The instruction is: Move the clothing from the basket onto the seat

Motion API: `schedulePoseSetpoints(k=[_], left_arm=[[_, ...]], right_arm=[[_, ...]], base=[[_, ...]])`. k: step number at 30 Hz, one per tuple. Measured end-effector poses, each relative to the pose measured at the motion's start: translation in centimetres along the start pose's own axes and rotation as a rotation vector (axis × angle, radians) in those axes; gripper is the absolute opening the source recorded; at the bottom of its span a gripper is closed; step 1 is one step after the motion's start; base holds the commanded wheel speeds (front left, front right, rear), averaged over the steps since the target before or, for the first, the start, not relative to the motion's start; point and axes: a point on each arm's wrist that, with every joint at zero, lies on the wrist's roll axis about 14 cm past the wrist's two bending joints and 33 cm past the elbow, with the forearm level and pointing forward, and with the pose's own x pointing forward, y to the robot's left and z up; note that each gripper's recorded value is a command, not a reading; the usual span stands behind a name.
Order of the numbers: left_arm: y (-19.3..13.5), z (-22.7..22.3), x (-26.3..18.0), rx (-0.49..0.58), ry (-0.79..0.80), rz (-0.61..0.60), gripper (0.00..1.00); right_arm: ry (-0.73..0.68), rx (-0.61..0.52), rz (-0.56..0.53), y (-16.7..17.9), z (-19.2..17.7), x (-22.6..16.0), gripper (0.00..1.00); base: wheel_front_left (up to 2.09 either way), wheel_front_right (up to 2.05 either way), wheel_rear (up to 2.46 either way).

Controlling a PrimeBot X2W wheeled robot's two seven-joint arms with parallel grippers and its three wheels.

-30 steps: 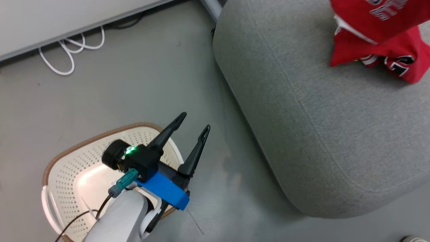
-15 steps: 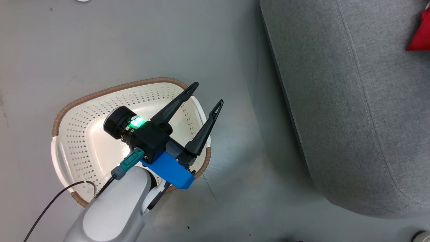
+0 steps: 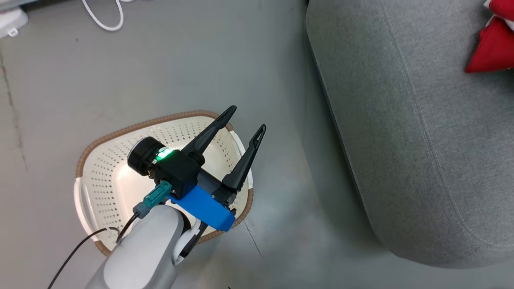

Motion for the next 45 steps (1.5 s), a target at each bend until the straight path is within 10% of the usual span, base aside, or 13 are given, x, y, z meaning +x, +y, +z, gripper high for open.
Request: schedulePoseSetpoints(k=[15, 45], left_arm=[[-1.5, 5.5, -6.4, -0.02, -0.064, 0.199, 1.0], [4.6, 8.5, -24.9, 0.01, -0.188, 0.759, 1.0]], right_arm=[[-0.121, 0.144, 0.087, 2.1, 0.7, -8.3, 1.0], [-0.356, 0.264, 0.528, 18.0, 5.0, -26.4, 1.0]], base=[[0.0, 0.0, 0.0], [0.0, 0.0, 0.0]])
